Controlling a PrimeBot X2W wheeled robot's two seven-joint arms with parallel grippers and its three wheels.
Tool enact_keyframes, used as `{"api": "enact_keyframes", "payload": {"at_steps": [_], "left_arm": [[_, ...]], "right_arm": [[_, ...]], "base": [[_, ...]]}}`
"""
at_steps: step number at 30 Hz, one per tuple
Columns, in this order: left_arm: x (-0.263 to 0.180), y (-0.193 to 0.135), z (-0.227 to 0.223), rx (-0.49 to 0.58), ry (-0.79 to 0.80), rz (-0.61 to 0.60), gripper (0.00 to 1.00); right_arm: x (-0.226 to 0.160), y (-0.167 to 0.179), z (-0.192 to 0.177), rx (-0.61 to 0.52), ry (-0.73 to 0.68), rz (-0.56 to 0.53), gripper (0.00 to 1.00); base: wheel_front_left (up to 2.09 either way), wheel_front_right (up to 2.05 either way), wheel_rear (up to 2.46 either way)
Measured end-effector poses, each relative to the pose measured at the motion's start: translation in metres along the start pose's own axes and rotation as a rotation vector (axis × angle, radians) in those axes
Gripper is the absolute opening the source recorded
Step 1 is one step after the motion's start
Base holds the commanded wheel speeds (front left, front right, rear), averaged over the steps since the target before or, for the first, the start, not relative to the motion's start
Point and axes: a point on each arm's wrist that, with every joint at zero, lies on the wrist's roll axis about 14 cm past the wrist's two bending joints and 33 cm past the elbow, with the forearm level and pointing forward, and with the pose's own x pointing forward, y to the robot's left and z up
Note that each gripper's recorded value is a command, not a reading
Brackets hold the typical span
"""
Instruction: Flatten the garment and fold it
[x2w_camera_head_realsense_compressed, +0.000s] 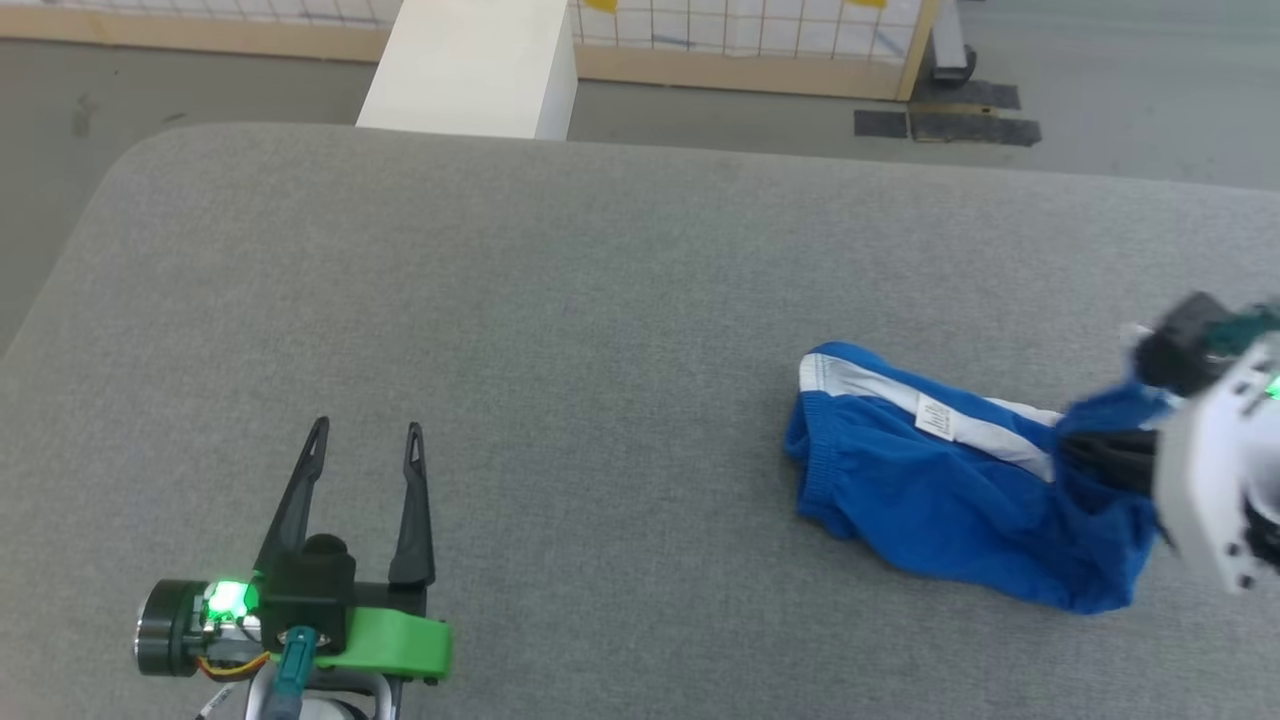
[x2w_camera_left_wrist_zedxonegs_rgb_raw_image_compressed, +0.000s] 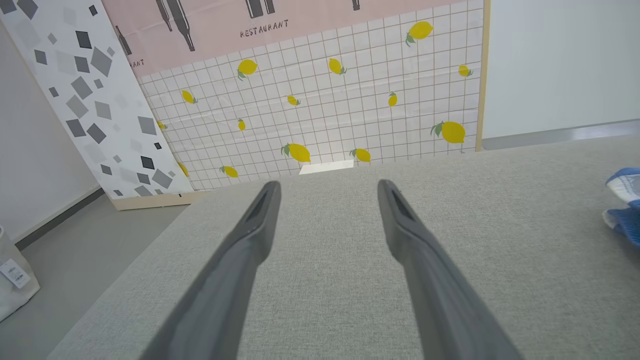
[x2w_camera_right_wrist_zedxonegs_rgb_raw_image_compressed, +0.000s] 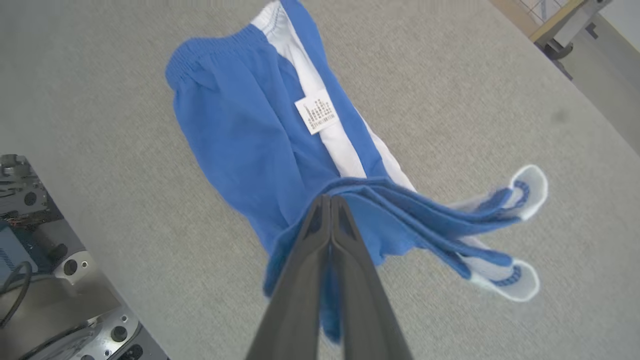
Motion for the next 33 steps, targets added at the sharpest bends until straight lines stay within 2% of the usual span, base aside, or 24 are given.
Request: {"api": "enact_keyframes", "payload": {"at_steps": [6,10,18,26,27,28,33], "left_arm": [[0.005,-0.001,-0.004,-0.003,0.01,0.003,1.0],[0.007,0.003,-0.007,-0.005,0.022,0.02,1.0],[0.007,0.009,-0.019,-0.003,0.06,0.046,1.0],[0.008,0.016,-0.02,0.001,0.062,0.066,1.0],[0.008,0.016,-0.019,0.0,0.06,0.067,1.0],[0.007,0.016,-0.019,-0.002,0.059,0.068,1.0],[0.004,0.016,-0.014,-0.015,0.046,0.065,1.0]], "right_arm": [[0.039,0.034,0.035,-0.068,-0.028,0.108,0.0],[0.065,0.052,0.045,-0.108,-0.006,0.162,0.0],[0.116,0.069,0.002,-0.104,0.191,0.209,0.0],[0.129,0.081,0.003,-0.077,0.146,0.232,0.0],[0.128,0.08,0.005,-0.076,0.128,0.228,0.41],[0.126,0.08,0.009,-0.08,0.103,0.224,1.0],[0.102,0.068,0.04,-0.116,-0.096,0.167,1.0]], "base": [[0.0,0.0,0.0],[0.0,0.0,0.0],[0.0,0.0,0.0],[0.0,0.0,0.0],[0.0,0.0,0.0],[0.0,0.0,0.0],[0.0,0.0,0.0]]}}
